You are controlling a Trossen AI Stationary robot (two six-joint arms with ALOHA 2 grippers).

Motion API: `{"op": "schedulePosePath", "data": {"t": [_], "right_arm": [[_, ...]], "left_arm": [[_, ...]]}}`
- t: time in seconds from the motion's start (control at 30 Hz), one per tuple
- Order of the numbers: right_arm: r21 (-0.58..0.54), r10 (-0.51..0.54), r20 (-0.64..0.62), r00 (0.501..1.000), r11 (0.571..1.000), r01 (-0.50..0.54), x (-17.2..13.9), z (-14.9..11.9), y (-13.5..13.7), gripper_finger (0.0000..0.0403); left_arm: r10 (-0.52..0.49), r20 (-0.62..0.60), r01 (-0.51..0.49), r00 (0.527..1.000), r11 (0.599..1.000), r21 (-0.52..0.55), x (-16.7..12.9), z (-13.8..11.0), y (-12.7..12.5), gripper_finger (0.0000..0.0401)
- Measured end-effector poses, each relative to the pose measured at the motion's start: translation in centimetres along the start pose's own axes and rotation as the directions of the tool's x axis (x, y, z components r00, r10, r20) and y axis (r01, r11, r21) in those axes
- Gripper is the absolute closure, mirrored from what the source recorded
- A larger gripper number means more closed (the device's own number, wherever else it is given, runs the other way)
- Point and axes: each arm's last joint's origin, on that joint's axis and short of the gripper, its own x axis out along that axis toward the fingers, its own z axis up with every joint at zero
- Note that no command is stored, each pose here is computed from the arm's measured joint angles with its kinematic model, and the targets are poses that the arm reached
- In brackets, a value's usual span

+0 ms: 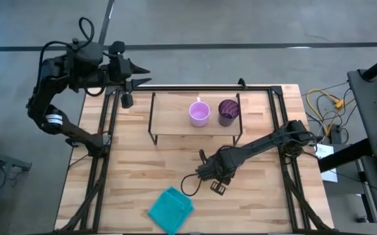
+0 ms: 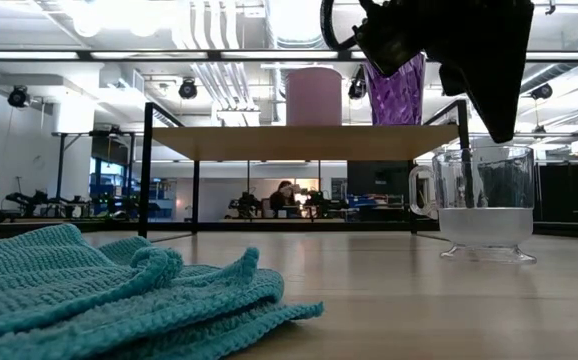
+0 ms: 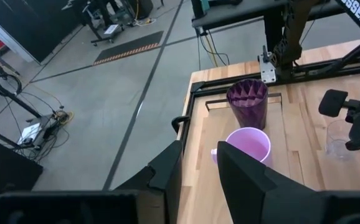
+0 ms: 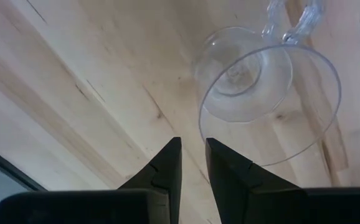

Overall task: Stack small to large cups/mugs on shelf
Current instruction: Put the transparent mug on the shelf

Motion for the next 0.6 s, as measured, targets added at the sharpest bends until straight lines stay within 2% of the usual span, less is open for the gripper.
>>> {"op": "schedulePosePath", "data": {"t": [0.6], "right_arm": [[-0.089, -0.024, 0.003, 1.0, 0.996, 0.024, 0.36, 0.33, -0.55, 0.0335]], "left_arm": [[-0.003, -0.007, 0.003, 1.0, 1.0, 0.001, 0.38, 0.03, -0.06, 0.0314]]}}
